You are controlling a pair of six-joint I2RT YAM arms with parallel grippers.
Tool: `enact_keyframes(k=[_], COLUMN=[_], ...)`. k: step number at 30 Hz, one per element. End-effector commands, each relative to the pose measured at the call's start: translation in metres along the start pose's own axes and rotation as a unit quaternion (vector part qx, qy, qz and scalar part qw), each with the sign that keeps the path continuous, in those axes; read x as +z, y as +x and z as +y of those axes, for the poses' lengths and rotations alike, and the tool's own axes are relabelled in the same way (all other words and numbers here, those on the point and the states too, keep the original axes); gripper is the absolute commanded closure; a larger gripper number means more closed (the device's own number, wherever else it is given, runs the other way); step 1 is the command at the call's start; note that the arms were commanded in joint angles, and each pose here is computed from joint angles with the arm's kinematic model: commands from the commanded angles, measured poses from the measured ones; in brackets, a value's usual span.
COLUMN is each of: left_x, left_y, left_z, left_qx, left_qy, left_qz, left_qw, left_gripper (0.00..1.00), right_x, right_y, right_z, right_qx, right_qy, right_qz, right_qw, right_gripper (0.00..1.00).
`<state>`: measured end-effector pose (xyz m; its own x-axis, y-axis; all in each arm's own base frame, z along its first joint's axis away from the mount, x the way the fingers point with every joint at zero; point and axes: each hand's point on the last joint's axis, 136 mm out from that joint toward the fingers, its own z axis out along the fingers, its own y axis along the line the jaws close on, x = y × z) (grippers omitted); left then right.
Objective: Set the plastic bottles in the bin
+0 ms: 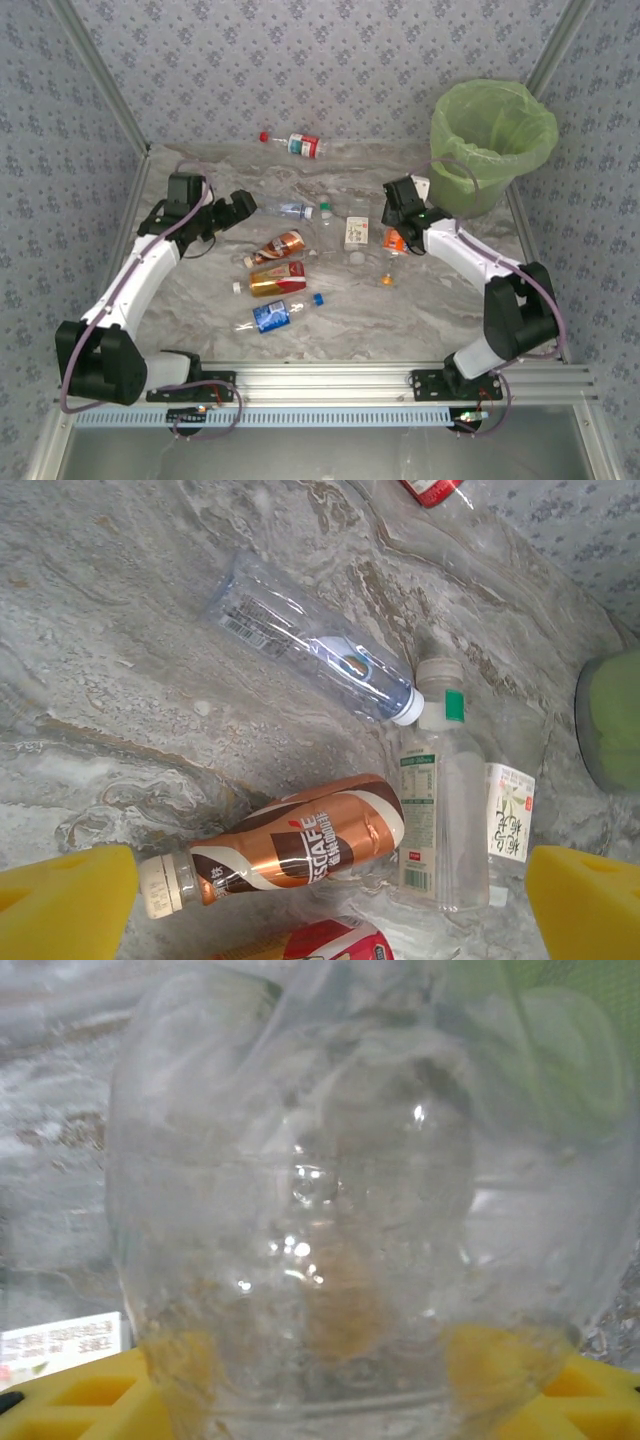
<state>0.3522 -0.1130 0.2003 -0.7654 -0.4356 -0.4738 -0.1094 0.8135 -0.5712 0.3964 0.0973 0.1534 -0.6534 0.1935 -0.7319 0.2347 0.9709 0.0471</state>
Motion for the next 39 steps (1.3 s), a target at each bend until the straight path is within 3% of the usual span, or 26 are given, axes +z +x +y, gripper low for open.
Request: enact_keyframes(k=[1, 9, 18, 32, 39], left_x=[0.002, 0.019, 0.030, 0.016, 0.015], left_y=[0.002, 0.012, 0.021, 0.025, 0.024], left_z=[-0.009, -0.005, -0.013, -0.046, -0.047], left_qx=[0.033, 0.023, 0.019, 0.059, 0.058], left_qy=[0.018, 0.023, 0.052, 0.121, 0.120], left_qz=[0.020, 0.057, 0.087, 0.067, 0.067], left_qw=[0.999, 0.998, 0.995, 0.989, 0.989], left_gripper=[0.01, 0.01, 0.01, 0.01, 0.01], right_x=[-0.028, -0.098, -0.155, -0.178, -0.160], right_y=[-0.035, -0.100, -0.189, -0.339, -0.378], right_z=[0.006, 0.040, 0.023, -0.099, -0.125], right_qx=[-0.003, -0.048, -0.060, 0.031, -0.012], right_qy=[-0.025, -0.153, -0.216, -0.073, 0.047], right_qz=[-0.065, -0.143, -0.198, -0.352, -0.416], right_qw=[0.998, 0.977, 0.954, 0.933, 0.908], right_gripper=[0.66, 0.99, 1.00, 1.00, 1.00])
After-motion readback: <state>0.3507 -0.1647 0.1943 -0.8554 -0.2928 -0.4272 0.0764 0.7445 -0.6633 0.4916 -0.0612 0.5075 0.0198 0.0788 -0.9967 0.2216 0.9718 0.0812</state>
